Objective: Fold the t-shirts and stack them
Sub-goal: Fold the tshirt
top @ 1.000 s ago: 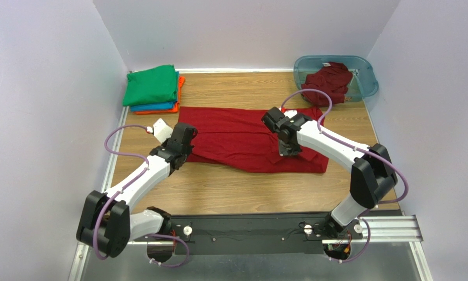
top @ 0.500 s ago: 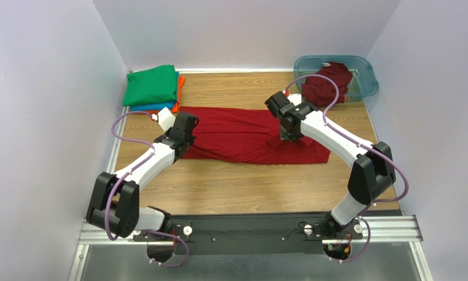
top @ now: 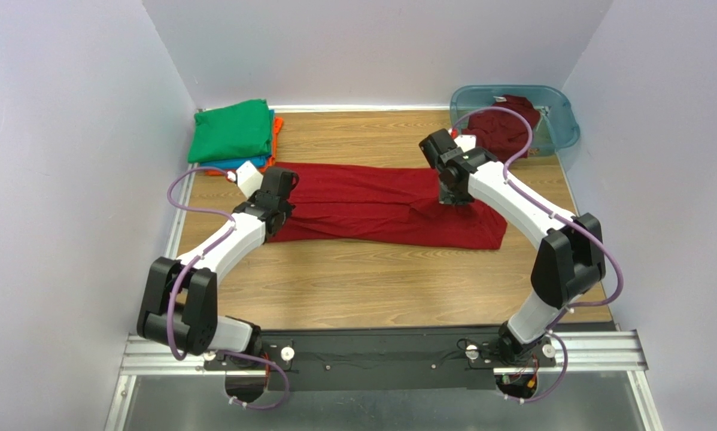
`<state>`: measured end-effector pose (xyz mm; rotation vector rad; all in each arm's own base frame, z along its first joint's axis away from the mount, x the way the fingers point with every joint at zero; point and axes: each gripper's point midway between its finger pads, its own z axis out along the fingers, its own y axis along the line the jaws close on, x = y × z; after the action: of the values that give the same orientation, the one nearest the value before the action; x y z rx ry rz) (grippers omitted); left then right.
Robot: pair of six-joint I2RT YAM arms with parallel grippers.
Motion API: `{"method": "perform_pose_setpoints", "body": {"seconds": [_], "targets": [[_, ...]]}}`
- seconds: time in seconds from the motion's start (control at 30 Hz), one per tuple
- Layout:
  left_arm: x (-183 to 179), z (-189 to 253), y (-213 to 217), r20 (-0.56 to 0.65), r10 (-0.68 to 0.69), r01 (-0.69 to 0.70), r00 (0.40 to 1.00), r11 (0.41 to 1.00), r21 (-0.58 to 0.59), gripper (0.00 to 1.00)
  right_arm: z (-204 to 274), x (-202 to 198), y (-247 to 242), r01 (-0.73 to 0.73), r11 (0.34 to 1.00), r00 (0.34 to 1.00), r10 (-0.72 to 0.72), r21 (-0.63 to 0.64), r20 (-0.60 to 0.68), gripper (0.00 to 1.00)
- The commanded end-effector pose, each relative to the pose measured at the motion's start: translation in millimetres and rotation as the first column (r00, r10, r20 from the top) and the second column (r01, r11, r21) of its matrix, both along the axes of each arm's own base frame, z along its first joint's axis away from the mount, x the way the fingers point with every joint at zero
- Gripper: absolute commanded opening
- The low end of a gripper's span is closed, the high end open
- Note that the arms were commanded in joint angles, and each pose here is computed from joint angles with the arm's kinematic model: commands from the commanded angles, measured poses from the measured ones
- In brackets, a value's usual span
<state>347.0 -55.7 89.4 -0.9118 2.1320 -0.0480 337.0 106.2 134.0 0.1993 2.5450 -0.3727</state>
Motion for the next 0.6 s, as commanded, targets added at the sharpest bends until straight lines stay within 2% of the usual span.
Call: {"method": "perform_pose_setpoints", "body": {"seconds": [0.0,0.57], "targets": [[12.5,2.4,0.5,0.000,-0.005,0.005,1.000,1.000,0.022,0.00,6.3,23.1,1.2,0.015,1.000,0.998,-0.014,-0.017,0.054,0.01],[38.2,-17.0,-0.6,-0.049,-0.006,0.008,0.999,0.999,0.039,0.00,1.6,69.9,-2.1,0.050,0.998,0.997,-0.048,-0.028,0.068,0.01]]}}
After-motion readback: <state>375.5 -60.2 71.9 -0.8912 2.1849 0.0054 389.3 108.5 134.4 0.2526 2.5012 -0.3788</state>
